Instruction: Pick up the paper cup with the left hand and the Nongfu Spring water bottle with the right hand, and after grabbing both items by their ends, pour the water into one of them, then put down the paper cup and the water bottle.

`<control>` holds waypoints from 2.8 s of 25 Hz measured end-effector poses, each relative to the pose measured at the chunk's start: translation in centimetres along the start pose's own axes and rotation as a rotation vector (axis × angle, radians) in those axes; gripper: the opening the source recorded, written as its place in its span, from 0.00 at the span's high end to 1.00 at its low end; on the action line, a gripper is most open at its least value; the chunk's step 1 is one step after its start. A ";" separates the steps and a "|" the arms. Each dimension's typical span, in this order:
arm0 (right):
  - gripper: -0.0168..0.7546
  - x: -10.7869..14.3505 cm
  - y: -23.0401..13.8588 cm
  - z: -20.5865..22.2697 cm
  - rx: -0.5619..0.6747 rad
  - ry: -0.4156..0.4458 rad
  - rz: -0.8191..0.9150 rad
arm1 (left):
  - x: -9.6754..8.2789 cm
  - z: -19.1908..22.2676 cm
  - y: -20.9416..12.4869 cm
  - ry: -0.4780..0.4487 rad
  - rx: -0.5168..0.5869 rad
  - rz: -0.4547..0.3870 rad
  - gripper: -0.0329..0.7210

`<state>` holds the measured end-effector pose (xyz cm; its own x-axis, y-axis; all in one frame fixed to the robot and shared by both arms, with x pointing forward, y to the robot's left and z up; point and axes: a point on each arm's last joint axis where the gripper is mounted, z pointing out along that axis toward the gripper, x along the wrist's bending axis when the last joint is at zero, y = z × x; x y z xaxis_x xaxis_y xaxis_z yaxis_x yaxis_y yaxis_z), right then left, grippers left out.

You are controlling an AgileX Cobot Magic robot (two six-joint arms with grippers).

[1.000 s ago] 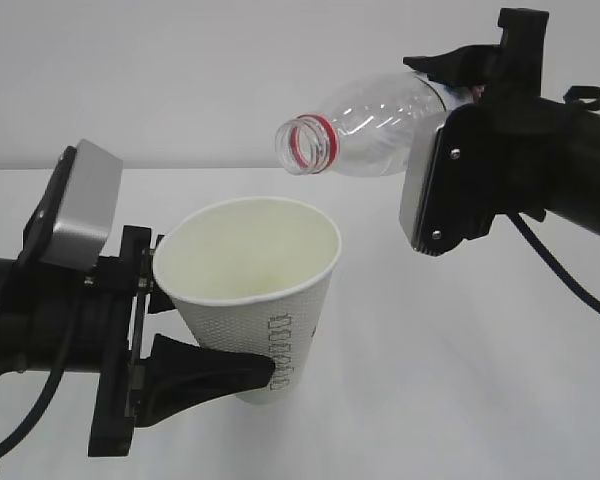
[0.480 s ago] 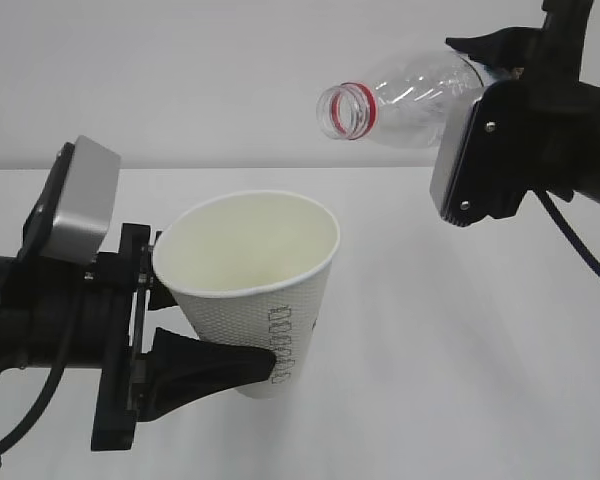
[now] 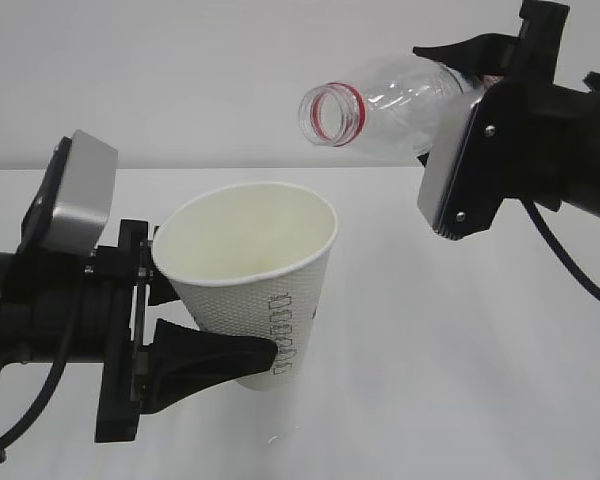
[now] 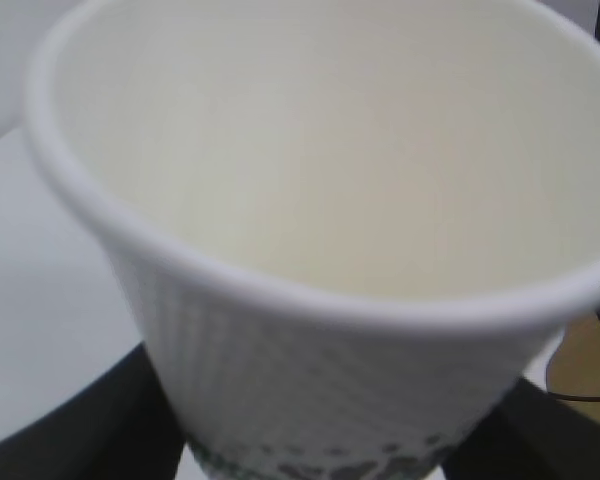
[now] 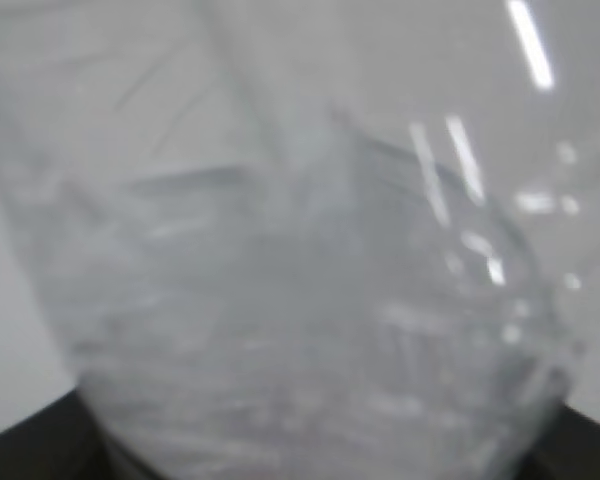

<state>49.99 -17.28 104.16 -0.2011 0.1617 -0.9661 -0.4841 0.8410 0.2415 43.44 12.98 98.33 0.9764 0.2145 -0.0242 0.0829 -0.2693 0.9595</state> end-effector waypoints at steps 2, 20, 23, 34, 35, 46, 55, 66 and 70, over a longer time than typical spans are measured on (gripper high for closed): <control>0.34 0.0 0.0 0.0 -0.004 0.002 -0.003 | 0.0 0.0 0.0 0.000 0.000 0.000 0.29; 0.34 0.1 0.3 0.0 -0.035 0.014 -0.100 | -0.3 0.0 0.2 -0.034 -0.022 0.007 0.29; 0.34 0.1 0.3 0.0 -0.035 0.013 -0.115 | -0.4 0.0 0.1 -0.042 -0.015 0.016 0.29; 0.34 0.1 0.3 0.0 -0.036 0.011 -0.162 | -0.2 0.0 -0.1 -0.024 0.009 0.018 0.30; 0.34 0.1 0.3 0.0 -0.036 0.011 -0.166 | -0.2 0.0 -0.1 -0.024 0.009 0.018 0.30; 0.34 0.1 0.3 0.0 -0.037 0.010 -0.195 | -0.2 0.0 -0.1 -0.020 0.015 0.019 0.30; 0.34 0.1 0.3 0.0 -0.037 0.010 -0.212 | -0.1 0.0 -0.2 -0.014 0.022 0.019 0.30; 0.34 0.1 0.3 0.0 -0.037 0.010 -0.218 | -0.2 0.0 -0.2 -0.018 0.026 0.023 0.30; 0.34 0.1 0.3 0.0 -0.037 0.010 -0.218 | -0.2 0.0 -0.3 -0.021 0.029 0.026 0.30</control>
<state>49.80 -16.99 104.11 -0.0967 -0.0269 -0.9950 -0.5476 0.8362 0.0306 43.23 13.01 98.09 0.9823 0.1872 -0.0053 0.0626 -0.3016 0.9514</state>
